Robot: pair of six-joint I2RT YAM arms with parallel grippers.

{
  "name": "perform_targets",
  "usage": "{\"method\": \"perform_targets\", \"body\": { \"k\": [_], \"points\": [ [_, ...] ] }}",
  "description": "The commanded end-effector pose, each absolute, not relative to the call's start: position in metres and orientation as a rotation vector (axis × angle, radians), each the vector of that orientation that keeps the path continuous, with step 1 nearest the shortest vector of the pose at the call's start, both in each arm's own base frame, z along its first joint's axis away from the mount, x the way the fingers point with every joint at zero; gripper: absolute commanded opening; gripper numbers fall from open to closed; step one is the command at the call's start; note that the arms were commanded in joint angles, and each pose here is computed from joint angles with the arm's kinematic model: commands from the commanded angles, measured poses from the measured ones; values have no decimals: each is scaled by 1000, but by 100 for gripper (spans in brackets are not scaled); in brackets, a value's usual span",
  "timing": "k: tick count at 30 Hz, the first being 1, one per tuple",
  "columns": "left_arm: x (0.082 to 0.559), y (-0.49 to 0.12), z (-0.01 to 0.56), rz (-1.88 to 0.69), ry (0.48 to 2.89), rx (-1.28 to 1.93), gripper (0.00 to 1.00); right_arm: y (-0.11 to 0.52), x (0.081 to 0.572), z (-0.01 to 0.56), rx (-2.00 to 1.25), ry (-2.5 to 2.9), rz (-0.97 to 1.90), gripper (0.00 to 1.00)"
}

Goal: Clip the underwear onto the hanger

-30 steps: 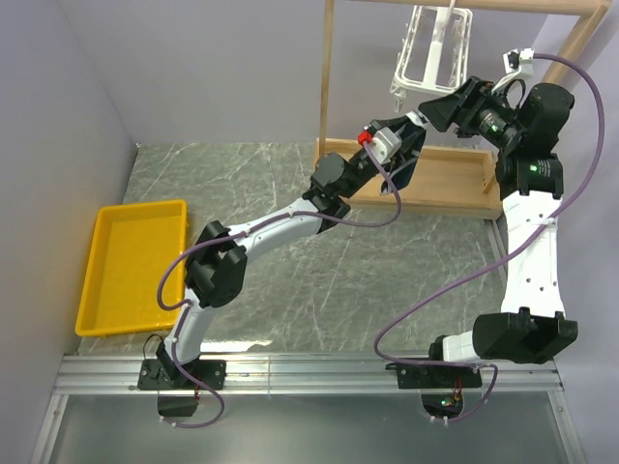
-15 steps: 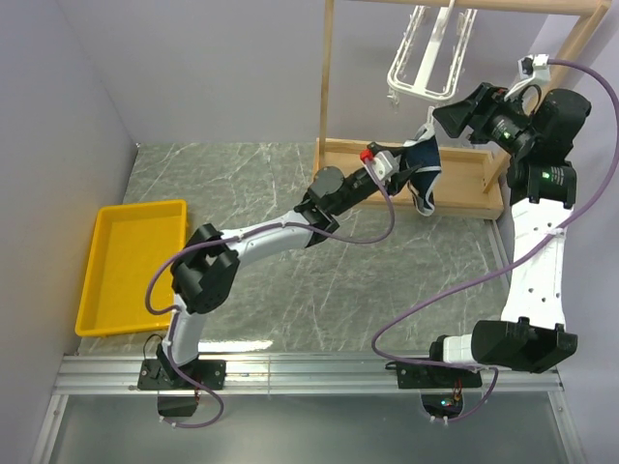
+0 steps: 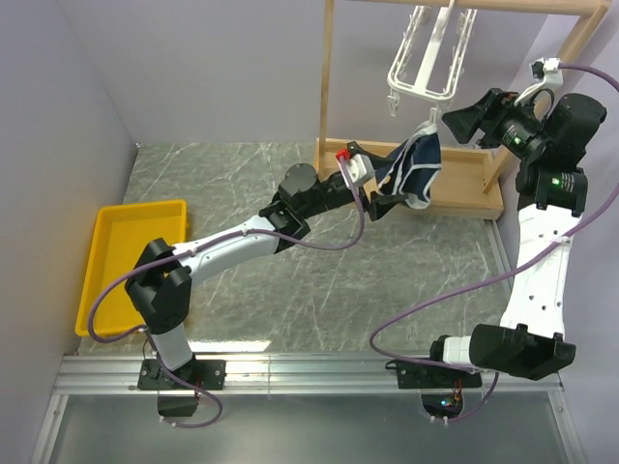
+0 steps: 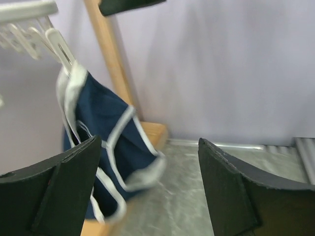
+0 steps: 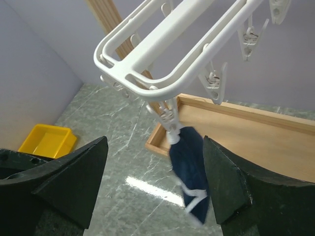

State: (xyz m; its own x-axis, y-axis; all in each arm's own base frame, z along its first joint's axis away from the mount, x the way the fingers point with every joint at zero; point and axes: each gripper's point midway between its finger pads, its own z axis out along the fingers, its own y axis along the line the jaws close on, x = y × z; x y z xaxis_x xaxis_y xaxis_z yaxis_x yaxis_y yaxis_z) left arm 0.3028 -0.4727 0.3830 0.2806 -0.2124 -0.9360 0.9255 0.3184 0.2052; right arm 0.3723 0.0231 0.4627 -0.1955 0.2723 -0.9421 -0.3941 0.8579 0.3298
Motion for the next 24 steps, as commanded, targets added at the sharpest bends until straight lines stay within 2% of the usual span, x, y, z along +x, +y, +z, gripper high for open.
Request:
{"method": "perform_targets", "body": {
  "k": [1,4,11,15,18,24],
  "points": [
    [286,-458,388,-1080,1027,940,84,31,351,483,-185,1603,583,84],
    [301,-446,398,-1135,1088,923,83,34,347,484,-220,1595,578,84],
    [358,-414,451,-1071,1018,820,74,50,328,481,-334,1571,621,83],
    [386,-415,449,-1051,963,832,59,54,324,472,-352,1560,604,79],
    [395,-418,456,-1034,875,845,53,58,319,460,-375,1568,569,76],
    [406,-432,468,-1092,820,828,55,80,311,441,-487,1556,456,71]
  ]
}}
